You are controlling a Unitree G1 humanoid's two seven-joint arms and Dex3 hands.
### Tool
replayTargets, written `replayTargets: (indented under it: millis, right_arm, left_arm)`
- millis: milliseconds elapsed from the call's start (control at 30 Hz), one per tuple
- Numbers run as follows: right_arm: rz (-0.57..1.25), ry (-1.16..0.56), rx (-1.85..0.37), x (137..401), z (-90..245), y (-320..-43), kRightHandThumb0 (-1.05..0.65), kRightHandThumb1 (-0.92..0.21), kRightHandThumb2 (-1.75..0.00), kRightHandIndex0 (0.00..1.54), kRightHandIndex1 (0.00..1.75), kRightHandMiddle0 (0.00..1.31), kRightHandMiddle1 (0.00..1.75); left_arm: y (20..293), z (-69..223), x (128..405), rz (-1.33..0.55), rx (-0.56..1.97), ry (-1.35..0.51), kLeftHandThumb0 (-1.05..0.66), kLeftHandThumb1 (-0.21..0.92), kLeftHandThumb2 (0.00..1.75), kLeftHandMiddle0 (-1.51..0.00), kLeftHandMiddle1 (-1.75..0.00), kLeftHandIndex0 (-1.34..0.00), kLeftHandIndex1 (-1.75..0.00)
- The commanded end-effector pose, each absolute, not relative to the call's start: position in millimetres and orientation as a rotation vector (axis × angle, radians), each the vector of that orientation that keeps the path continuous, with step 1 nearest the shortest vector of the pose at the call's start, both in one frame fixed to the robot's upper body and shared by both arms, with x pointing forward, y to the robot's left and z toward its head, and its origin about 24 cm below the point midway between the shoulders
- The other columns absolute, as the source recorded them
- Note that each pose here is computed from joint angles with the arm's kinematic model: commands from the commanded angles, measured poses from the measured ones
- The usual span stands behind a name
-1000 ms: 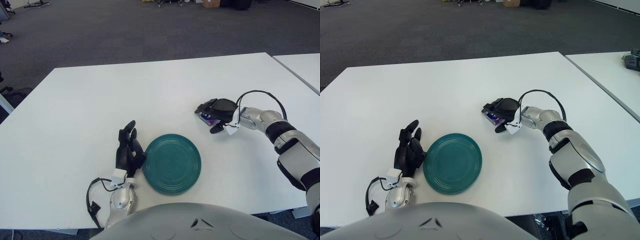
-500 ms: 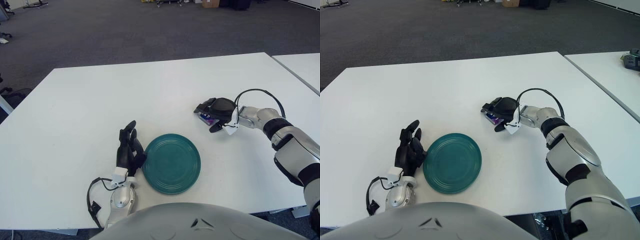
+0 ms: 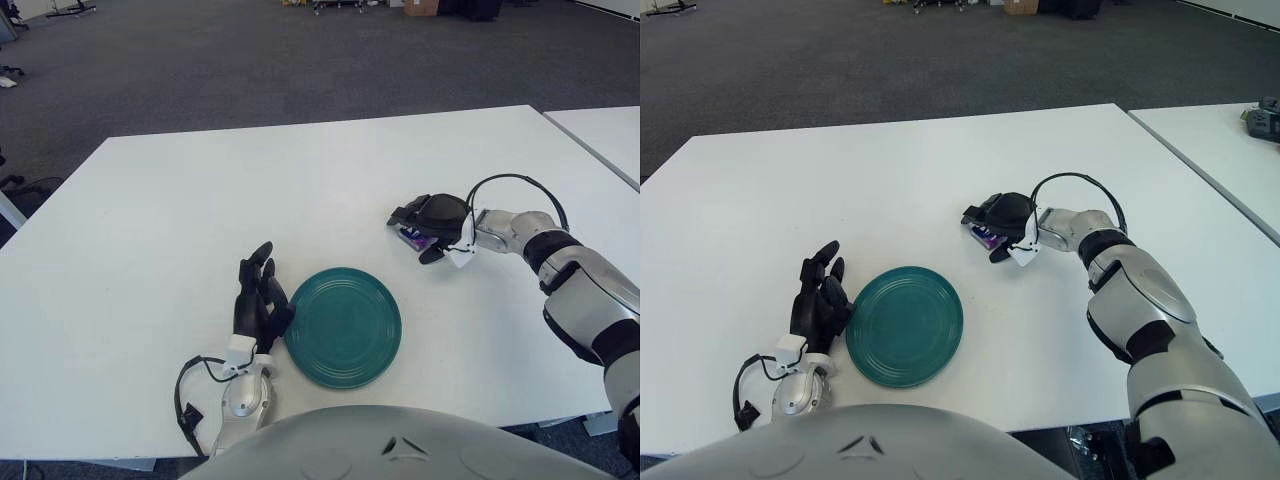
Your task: Put the gum into the plate.
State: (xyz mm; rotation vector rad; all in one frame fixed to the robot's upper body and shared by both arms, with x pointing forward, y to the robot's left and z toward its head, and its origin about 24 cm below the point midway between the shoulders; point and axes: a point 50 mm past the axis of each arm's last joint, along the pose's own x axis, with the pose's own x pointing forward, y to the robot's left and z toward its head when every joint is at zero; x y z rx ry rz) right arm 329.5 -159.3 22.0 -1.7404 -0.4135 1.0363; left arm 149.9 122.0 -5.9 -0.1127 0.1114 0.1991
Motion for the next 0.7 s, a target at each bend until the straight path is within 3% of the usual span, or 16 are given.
replayTargets:
  millis: [0, 33, 67, 167, 333, 467, 667]
  right_arm:
    - [1.107, -0.404, -1.769, 322, 5, -149, -0.65, -0.92, -0.63, 0.46, 0.47, 0.01, 1.14]
    - [1.105, -0.416, -1.771, 322, 5, -148, -0.65, -0.92, -0.63, 0.41, 0.69, 0.01, 1.25]
    - [1.103, -0.425, -1.772, 322, 5, -147, -0.54, -0.92, -0.59, 0.39, 1.02, 0.08, 1.43]
    - [1.093, -0.448, -1.778, 322, 5, -144, -0.42, -0.92, -0.54, 0.38, 1.50, 0.17, 1.64]
    - [1.051, -0.517, -1.774, 321, 3, -140, -0.38, -0.80, -0.69, 0.51, 1.70, 0.27, 1.73]
    - [1.014, -0.583, -1.747, 318, 3, -138, -0.38, -0.73, -0.78, 0.58, 1.74, 0.32, 1.74]
    - [0.881, -0.825, -1.627, 309, 10, -133, -0.40, -0.61, -0.94, 0.70, 1.75, 0.39, 1.75]
  left_arm:
    - [120, -8, 148, 0.207, -0.129, 0.133, -0.87, 0.92, 0.99, -0.38, -0.02, -0.01, -0.85]
    - [121, -7, 148, 0.208, -0.128, 0.131, -0.87, 0.92, 0.99, -0.39, -0.02, -0.01, -0.85]
    - [121, -7, 147, 0.208, -0.127, 0.130, -0.87, 0.92, 0.99, -0.39, -0.03, -0.01, -0.85]
    - [123, -6, 146, 0.211, -0.125, 0.129, -0.87, 0.92, 0.99, -0.40, -0.03, -0.02, -0.85]
    - [125, -4, 145, 0.218, -0.120, 0.131, -0.86, 0.92, 0.98, -0.41, -0.03, -0.02, -0.86]
    - [126, -3, 144, 0.222, -0.117, 0.134, -0.86, 0.92, 0.98, -0.41, -0.03, -0.02, -0.86]
    - [131, 6, 140, 0.265, -0.114, 0.099, -0.86, 0.92, 0.98, -0.42, -0.03, -0.01, -0.86]
